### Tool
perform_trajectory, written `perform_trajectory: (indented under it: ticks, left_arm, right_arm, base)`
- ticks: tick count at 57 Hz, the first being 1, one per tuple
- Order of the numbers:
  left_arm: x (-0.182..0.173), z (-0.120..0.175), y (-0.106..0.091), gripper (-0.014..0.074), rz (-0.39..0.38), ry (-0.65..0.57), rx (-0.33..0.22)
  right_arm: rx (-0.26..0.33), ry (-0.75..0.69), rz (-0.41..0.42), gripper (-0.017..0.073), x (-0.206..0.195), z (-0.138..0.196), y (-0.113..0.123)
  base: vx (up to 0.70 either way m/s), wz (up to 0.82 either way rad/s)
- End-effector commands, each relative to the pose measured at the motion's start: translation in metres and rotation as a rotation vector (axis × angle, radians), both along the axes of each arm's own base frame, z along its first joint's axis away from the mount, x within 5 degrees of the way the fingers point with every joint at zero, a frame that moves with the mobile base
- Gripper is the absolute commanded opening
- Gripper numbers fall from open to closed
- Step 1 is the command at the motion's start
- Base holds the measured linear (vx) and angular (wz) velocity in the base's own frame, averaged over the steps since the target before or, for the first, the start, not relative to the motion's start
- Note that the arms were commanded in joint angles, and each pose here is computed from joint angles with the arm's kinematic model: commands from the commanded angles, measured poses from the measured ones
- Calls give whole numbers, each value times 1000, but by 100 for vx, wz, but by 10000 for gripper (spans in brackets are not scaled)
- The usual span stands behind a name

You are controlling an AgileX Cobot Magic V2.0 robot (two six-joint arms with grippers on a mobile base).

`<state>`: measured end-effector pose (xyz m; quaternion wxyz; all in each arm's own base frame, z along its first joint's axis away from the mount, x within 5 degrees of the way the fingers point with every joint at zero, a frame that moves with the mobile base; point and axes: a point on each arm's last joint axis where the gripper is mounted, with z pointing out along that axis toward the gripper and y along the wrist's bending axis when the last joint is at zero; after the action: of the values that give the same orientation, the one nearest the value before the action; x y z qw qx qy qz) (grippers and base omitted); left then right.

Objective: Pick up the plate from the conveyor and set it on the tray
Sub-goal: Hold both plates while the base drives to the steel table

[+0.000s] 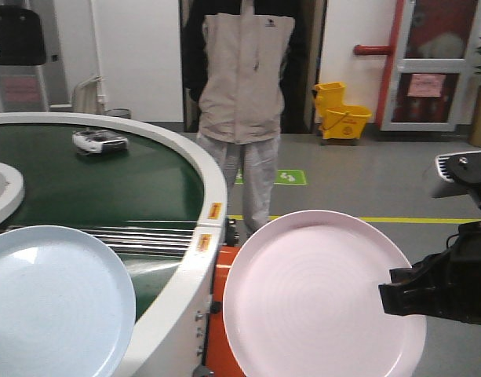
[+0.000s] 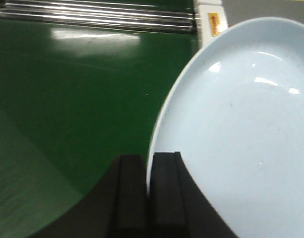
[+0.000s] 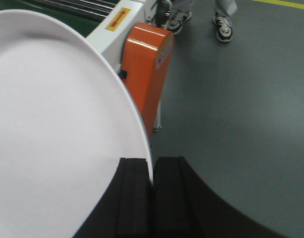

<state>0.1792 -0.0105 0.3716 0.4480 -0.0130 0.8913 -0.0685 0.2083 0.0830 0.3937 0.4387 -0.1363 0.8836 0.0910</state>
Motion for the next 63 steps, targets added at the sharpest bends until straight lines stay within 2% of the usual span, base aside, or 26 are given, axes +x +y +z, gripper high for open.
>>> perform_trajectory:
  ticks: [1, 41, 63]
  left_arm:
    - [0, 18, -1, 0, 9, -117, -26]
    - [-2, 19, -1, 0, 9, -126, -27]
    - [-2, 19, -1, 0, 9, -125, -27]
  right_arm:
    - [32, -123, 3, -13, -3, 20, -2]
    - [32, -123, 3, -13, -3, 20, -2]
    - [32, -124, 4, -13, -3, 20, -2]
  base:
    - [-7, -60]
    - [8, -72]
    - [29, -34]
